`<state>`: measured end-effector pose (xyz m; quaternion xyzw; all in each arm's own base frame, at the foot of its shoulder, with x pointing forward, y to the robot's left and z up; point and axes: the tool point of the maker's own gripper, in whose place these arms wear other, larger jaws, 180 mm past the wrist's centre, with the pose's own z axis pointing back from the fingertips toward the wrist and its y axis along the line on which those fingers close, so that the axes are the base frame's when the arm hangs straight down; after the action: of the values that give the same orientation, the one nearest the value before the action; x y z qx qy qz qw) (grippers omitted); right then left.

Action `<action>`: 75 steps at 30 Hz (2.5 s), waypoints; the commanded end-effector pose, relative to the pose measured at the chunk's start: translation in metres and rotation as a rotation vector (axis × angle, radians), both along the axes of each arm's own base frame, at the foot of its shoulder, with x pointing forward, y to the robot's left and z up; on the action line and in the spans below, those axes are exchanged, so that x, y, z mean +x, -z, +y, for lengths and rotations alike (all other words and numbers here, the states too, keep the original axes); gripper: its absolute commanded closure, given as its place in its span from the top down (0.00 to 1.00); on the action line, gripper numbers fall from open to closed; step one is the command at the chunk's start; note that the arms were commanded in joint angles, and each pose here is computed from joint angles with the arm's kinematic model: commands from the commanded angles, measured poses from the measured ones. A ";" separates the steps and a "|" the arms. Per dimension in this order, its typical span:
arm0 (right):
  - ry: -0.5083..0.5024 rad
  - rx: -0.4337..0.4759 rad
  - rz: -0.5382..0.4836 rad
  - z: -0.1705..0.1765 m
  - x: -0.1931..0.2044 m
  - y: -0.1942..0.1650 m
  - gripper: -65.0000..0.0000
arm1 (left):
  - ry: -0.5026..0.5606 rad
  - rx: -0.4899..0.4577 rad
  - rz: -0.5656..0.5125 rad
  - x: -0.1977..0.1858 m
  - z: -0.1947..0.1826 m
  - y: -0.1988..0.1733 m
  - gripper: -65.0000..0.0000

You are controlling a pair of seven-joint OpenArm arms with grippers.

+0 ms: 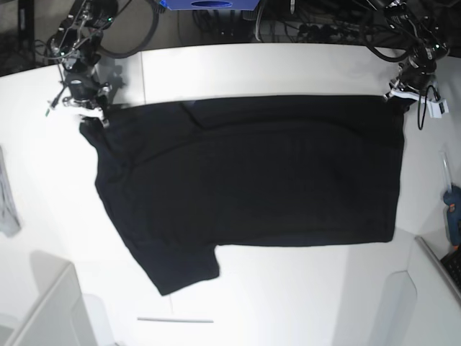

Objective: Fold the T-shirt properly
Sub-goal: 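Lift the shoulder edge with both grippers and drag it back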

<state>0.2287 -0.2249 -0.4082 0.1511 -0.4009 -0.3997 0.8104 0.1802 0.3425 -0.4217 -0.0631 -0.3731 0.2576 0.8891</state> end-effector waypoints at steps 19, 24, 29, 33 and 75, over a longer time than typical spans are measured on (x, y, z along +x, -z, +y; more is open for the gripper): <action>0.022 0.091 -0.047 0.006 0.046 -0.062 0.00 | 0.055 0.189 -0.090 0.027 0.014 -0.084 0.00; 0.041 0.139 -0.029 0.009 0.052 -0.063 0.00 | 0.048 0.193 -0.090 0.026 0.017 -0.085 0.00; 0.063 0.152 -0.027 0.007 0.054 -0.064 0.00 | 0.047 0.193 -0.090 0.025 0.017 -0.085 0.00; 0.068 0.155 -0.027 0.007 0.054 -0.065 0.00 | 0.045 0.194 -0.112 0.032 0.017 -0.090 0.00; 0.115 0.144 0.121 -0.024 -0.050 -0.035 0.00 | 0.098 0.208 0.160 -0.047 0.015 -0.064 0.00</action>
<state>0.1768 -0.2403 -0.3817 0.1728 -0.3085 -0.4868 0.7987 0.1292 0.3494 -0.3696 0.0162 -0.3057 0.1882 0.9332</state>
